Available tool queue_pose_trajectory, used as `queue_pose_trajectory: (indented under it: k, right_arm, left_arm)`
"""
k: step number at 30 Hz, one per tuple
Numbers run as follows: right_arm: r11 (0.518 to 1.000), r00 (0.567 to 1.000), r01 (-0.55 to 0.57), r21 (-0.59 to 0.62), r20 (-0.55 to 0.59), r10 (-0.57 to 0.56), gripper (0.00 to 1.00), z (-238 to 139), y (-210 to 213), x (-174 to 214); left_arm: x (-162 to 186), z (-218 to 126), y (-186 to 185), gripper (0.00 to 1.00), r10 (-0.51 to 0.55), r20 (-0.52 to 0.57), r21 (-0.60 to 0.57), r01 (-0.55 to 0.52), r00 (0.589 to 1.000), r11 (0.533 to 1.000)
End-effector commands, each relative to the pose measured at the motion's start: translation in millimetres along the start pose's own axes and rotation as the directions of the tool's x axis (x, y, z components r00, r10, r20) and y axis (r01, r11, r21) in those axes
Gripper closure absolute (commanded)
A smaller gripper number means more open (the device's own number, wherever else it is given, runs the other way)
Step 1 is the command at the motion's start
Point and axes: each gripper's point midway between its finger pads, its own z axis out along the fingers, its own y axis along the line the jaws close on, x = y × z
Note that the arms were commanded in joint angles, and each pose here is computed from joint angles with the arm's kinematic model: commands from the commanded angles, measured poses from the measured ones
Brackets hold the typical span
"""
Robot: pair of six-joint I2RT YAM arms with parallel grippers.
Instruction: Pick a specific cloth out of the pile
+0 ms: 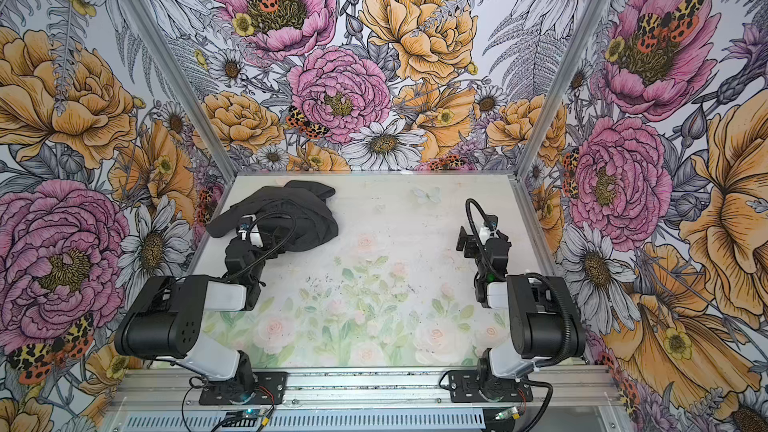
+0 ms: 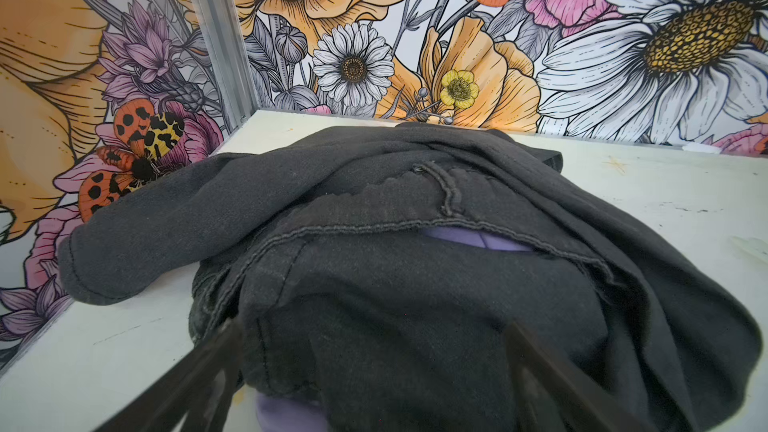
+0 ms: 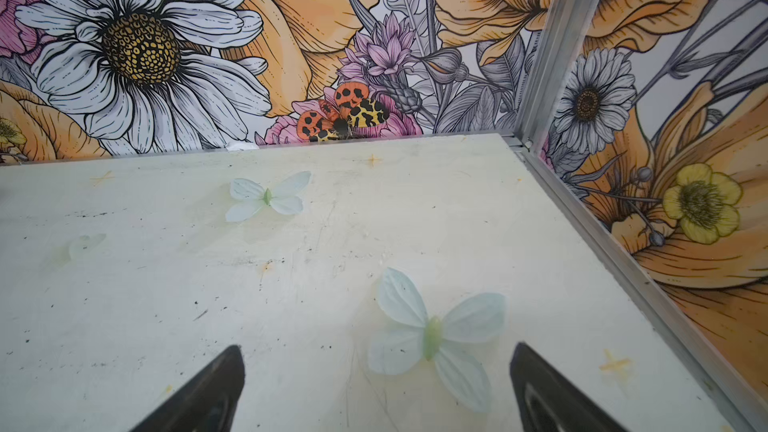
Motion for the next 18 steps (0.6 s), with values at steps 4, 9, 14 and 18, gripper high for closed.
queue_pose_trajectory:
  k: [4,9,14,18]
  right_arm:
    - [1.000,1.000,-0.004,0.003,0.010,0.004,0.00,0.1,0.5,-2.3]
    - [1.000,1.000,-0.002,0.003,0.012,0.002,0.01,0.2,0.8,-3.2]
    - [1.000,1.000,-0.002,0.000,0.012,0.002,0.01,0.3,1.2,-3.3]
    - [1.000,1.000,-0.002,-0.001,0.009,0.002,0.01,0.2,1.5,-2.5]
  left_arm:
    - [-11.9,1.6,-1.9,0.01,0.009,0.032,0.000,-0.009,0.999,1.000]
    - [-12.0,1.6,-1.9,0.01,0.008,0.032,0.001,-0.008,0.999,1.000]
    - [-12.3,1.6,-2.4,0.01,0.008,0.033,0.002,-0.008,0.999,1.000]
    - [-11.9,1.8,-2.2,0.01,0.008,0.032,0.003,-0.009,0.999,1.000]
